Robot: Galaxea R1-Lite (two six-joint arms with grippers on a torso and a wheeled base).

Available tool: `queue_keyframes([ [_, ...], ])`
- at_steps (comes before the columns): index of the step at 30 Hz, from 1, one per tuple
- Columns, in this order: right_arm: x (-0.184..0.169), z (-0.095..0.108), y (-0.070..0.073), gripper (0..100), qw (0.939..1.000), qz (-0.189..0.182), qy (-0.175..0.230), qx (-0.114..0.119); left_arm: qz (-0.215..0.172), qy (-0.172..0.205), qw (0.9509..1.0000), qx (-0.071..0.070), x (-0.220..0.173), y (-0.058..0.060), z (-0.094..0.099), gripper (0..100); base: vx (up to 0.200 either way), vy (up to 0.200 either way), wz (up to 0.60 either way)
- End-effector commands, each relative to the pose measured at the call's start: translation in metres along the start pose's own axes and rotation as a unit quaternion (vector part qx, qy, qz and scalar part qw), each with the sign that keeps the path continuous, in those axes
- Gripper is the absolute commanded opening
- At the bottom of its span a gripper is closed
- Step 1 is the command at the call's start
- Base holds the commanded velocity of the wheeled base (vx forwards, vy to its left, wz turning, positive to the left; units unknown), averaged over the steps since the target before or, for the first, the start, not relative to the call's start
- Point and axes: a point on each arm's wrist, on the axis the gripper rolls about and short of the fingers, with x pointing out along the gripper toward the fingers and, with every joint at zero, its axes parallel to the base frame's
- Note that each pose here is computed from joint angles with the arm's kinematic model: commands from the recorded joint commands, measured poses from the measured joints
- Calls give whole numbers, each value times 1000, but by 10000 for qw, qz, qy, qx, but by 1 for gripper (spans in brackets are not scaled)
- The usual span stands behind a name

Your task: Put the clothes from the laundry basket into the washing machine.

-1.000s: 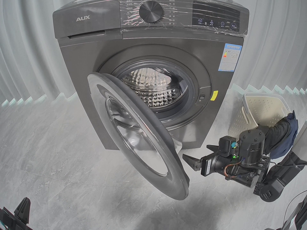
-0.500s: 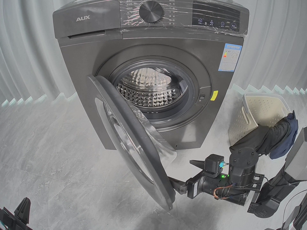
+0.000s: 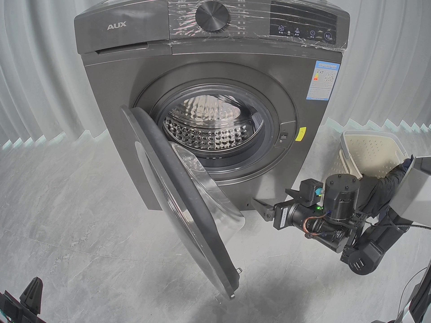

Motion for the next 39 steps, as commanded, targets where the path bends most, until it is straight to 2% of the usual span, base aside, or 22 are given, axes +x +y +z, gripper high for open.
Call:
queue_keyframes([
  [1, 23, -14, -17, 100, 9995, -274, 143, -69, 1, -10, 10000, 2, 0, 0, -5, 0, 0, 0, 0],
  [8, 31, -19, -17, 100, 9994, -256, 186, -135, 1, -10, 10000, 2, 0, 0, -5, 0, 0, 0, 0],
  [10, 34, -28, -14, 100, 9993, -210, 277, -158, 8, -10, 10000, -6, 0, 0, -5, 0, 0, 0, 0],
  [14, 34, -35, 2, 100, 9991, 8, 369, -197, 8, -10, 10000, -6, 0, 0, -5, 0, 0, 0, 0],
  [17, 34, -40, 7, 100, 9988, 71, 439, -217, 1, -10, 10000, -6, 0, 0, -5, 0, 0, 0, 0],
  [21, 30, -47, 26, 100, 9976, 338, 538, -267, 1, -10, 10000, -6, 0, 0, -5, 0, 0, 0, 0],
  [28, 20, -53, 47, 100, 9962, 682, 468, -273, 1, -10, 10000, -6, 0, 0, -5, 0, 0, 0, 0],
  [32, 23, -49, 42, 100, 9971, 594, 409, -244, 1, -10, 10000, -6, 0, 0, -5, 0, 0, 0, 0],
  [35, 30, -41, 31, 100, 9983, 461, 283, -195, 1, -10, 10000, -6, 0, 0, -5, 0, 0, 0, 0],
  [38, 42, -31, 14, 100, 9993, 335, 114, -134, 1, -10, 10000, -6, 0, 0, -5, 0, -67, 0, 0],
  [39, 47, -29, 3, 100, 9994, 297, 133, -117, 1, -10, 10000, -6, 0, 0, -5, 0, -200, 0, 0],
])
